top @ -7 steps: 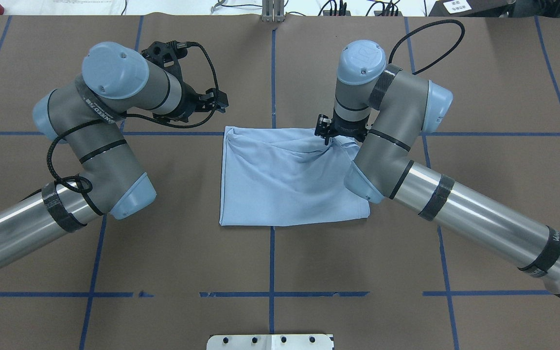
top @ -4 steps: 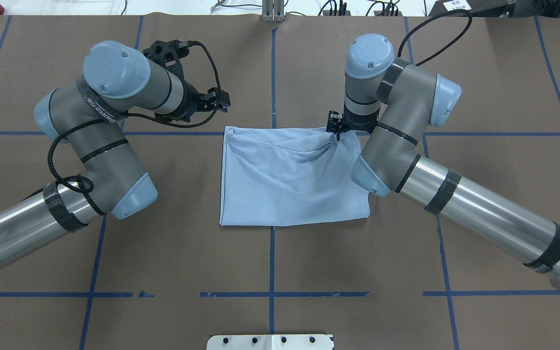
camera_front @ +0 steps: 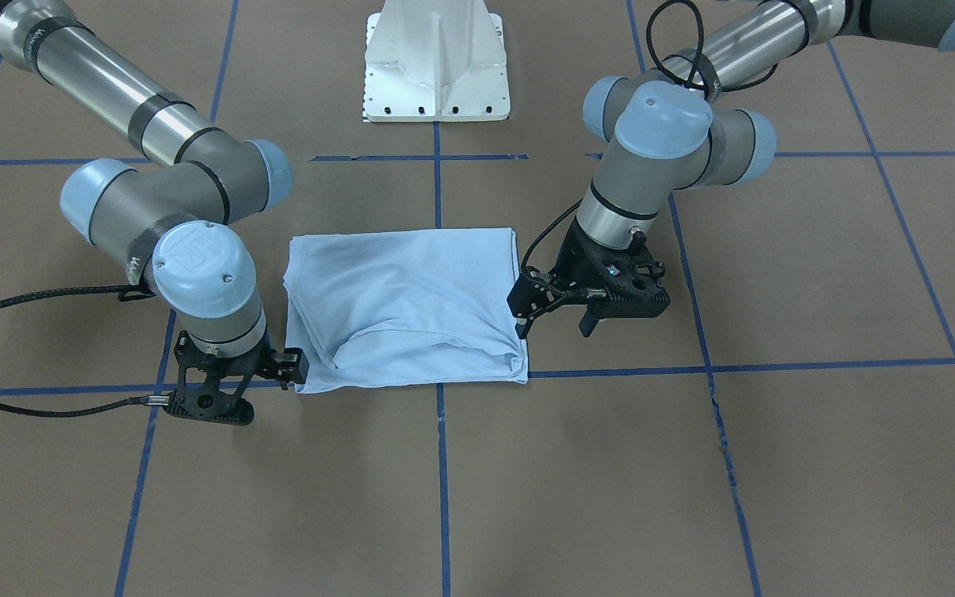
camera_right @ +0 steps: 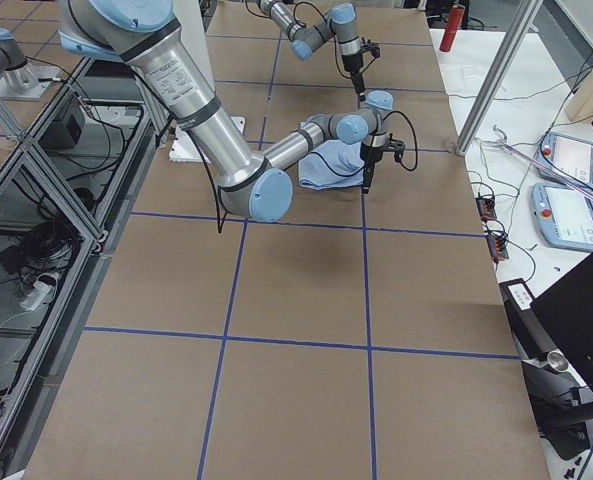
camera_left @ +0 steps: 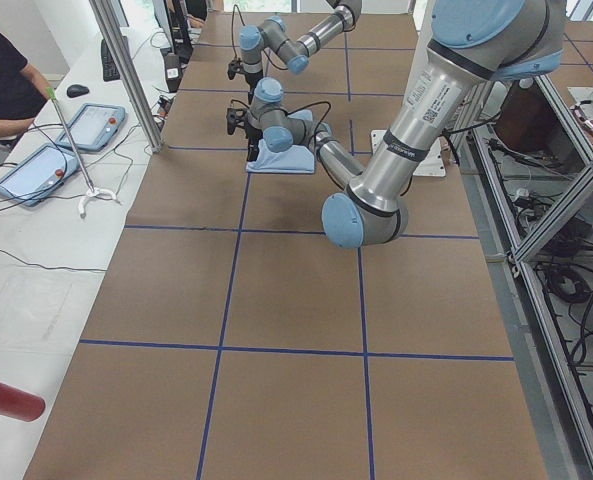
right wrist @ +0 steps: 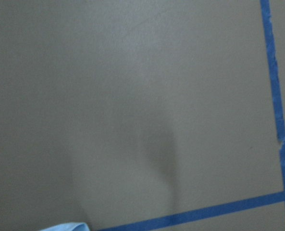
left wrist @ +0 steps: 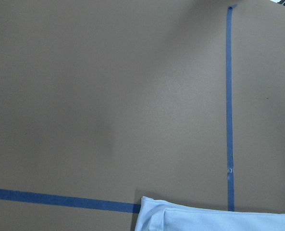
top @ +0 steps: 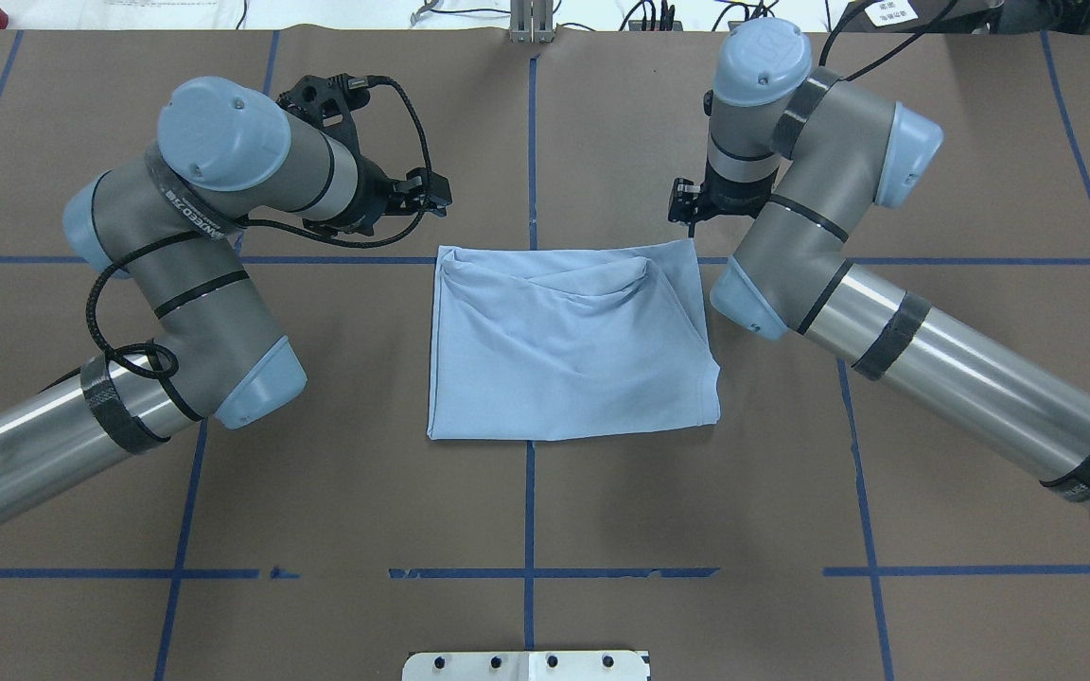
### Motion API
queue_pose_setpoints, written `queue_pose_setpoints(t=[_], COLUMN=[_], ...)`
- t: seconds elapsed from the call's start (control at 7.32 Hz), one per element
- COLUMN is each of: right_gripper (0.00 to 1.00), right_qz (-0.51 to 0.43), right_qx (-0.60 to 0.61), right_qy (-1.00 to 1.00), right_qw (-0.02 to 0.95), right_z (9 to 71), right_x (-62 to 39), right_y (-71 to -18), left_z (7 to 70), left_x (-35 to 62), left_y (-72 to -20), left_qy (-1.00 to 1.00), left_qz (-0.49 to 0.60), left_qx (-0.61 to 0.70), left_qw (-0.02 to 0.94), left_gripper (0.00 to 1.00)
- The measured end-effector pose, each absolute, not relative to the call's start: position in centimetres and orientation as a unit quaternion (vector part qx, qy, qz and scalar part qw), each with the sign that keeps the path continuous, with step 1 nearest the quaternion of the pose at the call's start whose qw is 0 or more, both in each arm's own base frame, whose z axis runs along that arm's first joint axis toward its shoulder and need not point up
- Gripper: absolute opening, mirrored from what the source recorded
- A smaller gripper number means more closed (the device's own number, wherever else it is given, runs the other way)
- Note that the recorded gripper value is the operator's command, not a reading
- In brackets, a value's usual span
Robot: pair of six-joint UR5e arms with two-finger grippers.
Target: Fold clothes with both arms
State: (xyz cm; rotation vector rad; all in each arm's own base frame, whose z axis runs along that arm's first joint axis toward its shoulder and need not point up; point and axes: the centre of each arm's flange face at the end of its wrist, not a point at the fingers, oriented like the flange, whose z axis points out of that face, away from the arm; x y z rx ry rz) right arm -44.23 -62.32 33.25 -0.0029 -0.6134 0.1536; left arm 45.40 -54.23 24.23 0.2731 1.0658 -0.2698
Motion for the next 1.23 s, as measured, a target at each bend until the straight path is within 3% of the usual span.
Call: queue_pose_setpoints(t=[0.55,0.82,1.23], right_gripper=[1.0,1.0,1.0], right_qz=[0.026,-0.013,-0.048], right_qx=[0.032,0.035,0.029], right_qy=[-0.331,-0.347,-0.389], right_qw=[0.943,0.937,0.919], right_z=[39.1,46.3,58.0], right_x=[-24.5,-13.6,0.2], right_y=[-67.4,-65.4,-58.1], left_z=[30.7,36.8,46.5], left_x=[32.2,22.2,6.8], left_y=[-57.1,-59.6,-59.0], left_qy=[0.425,0.358,0.315], left_qz=[-0.041,0.021,0.125], left_qx=[0.178,0.201,0.203], left_qw=[0.887,0.911,0.919], left_gripper=[1.0,1.0,1.0])
